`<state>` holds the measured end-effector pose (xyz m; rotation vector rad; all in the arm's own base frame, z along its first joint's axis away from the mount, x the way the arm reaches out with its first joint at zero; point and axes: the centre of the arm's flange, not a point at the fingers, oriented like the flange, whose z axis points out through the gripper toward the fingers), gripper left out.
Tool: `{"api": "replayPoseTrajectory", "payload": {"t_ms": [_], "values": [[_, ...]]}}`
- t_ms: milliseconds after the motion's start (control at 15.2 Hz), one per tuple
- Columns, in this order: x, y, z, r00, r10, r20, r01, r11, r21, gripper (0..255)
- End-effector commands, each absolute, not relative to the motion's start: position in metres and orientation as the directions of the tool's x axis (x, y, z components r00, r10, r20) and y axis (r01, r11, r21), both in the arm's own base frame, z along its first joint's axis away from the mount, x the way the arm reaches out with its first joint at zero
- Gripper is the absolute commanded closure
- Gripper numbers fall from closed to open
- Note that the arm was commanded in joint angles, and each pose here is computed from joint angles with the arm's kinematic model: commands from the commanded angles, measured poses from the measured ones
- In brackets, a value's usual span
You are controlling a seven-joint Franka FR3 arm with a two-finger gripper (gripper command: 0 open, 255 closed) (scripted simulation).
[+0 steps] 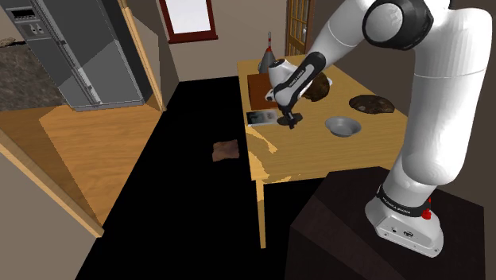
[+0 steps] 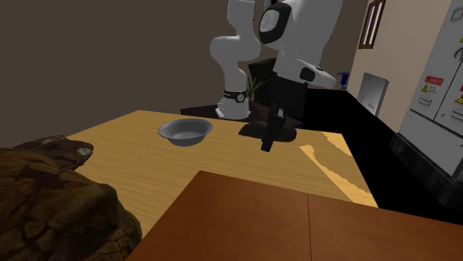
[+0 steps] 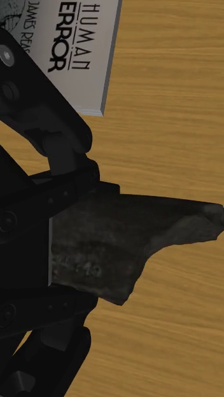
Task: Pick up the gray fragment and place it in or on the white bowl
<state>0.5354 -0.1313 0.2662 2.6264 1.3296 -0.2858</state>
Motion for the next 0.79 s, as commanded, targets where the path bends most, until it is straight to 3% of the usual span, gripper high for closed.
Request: {"api": "replayPoseTrajectory", "payload": {"t_ms": [0,726], "values": [[0.535,-0.131,0.278,0.581,0.774,-0.252,0.809,-0.582,0.076,255],[0.535,-0.131,0.337,0.581,0.774,-0.252,0.809,-0.582,0.076,255]]}}
